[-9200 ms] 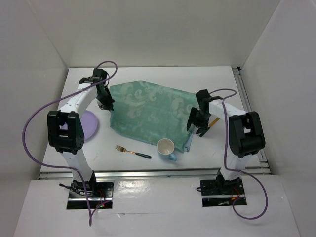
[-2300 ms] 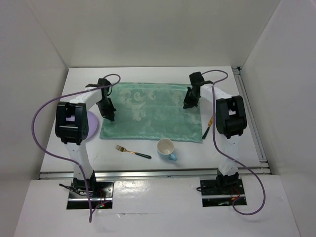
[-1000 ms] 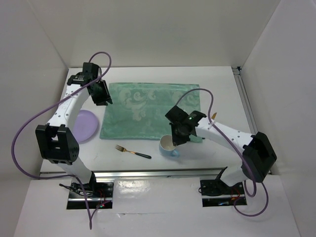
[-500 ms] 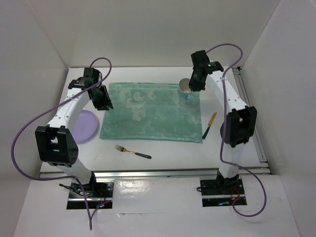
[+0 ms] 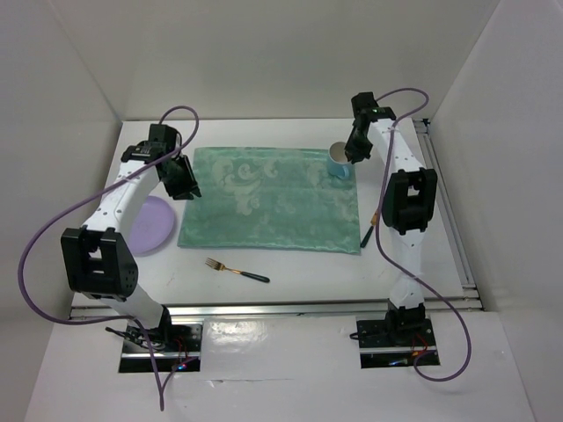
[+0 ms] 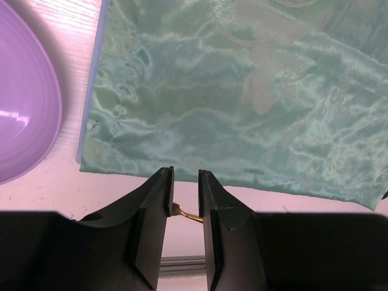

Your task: Set the dinner table for one person

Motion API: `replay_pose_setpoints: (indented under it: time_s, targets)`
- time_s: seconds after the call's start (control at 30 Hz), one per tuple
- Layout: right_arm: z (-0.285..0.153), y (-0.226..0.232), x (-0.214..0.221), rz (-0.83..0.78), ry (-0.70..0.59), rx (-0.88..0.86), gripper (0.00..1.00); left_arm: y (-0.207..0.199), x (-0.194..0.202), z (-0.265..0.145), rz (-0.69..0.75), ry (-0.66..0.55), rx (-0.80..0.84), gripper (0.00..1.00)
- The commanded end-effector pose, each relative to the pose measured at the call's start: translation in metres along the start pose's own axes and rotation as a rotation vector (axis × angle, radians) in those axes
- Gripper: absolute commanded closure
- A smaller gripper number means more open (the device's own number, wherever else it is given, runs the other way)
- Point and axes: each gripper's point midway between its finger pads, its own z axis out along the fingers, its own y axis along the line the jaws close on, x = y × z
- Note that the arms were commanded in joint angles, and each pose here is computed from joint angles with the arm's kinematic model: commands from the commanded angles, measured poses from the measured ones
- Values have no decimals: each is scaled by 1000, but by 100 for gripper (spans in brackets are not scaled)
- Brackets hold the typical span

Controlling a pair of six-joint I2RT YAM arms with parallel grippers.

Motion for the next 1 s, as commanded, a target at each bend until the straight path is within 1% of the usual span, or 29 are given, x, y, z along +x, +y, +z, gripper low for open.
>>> replay_pose_setpoints:
  time_s: [0.0,0.03,0.07,0.1,0.13,0.23,0.27,0.3,0.33,0.37,0.4,0.43,0.47,0.53,0.57,0.67,0.7,0.77,0.8,0.83,0.9,0.93,0.97]
  targets:
    - [-12,9,-23,16,-60,-61,100,2,0,-5,-9,-24,-15,60]
    - [-9,1,-23,25,-51,-49,100,7,0,-5,-10,-25,-39,60]
    - [-2,4,-17,23,-29,-64,100,10,2,-3,-19,-23,-54,60]
    - [-2,7,-19,24,-37,-80,100,12,1,-3,-20,-30,-68,60]
    - [1,5,-16,23,-28,-74,100,22,4,-3,-51,-32,-103,60]
    - [4,12,-16,24,-29,-111,100,36,8,0,-108,-11,-132,59]
    - [6,12,-12,23,-16,-113,96,42,11,2,-118,0,-143,58]
    - [5,17,-13,23,-18,-136,83,48,11,0,-135,-3,-150,58]
    - [3,19,-15,24,-24,-152,77,48,10,-2,-135,-11,-146,40]
    - [3,21,-14,14,-20,-162,70,51,13,0,-157,0,-148,31]
    - [-2,25,-17,14,-27,-189,64,55,16,-2,-176,-2,-152,27]
    - [-5,27,-20,14,-36,-194,55,56,18,-3,-177,0,-153,26]
    - [-5,30,-21,14,-41,-208,49,58,19,-9,-202,-13,-143,24]
    - [-18,36,-32,5,-73,-236,39,73,24,-11,-250,-13,-162,24]
    - [-21,38,-35,-5,-80,-250,31,78,24,-13,-275,-22,-167,24]
    - [-35,42,-45,-4,-106,-264,24,103,25,-23,-373,-37,-212,24]
    - [-38,44,-47,-13,-111,-276,18,115,27,-26,-437,-37,-232,24]
    - [-49,44,-50,-13,-119,-281,12,127,33,-32,-485,-45,-247,23]
    - [-57,45,-53,-13,-132,-288,9,131,37,-34,-535,-43,-258,23]
    - [-70,41,-54,-20,-151,-285,6,146,47,-32,-594,-30,-284,21]
    - [-85,38,-57,-17,-179,-288,3,152,52,-31,-647,-48,-255,17]
    - [-93,36,-58,-15,-192,-285,3,163,63,-24,-698,-26,-279,17]
    - [-110,32,-58,-13,-218,-289,2,168,69,-22,-714,-14,-290,17]
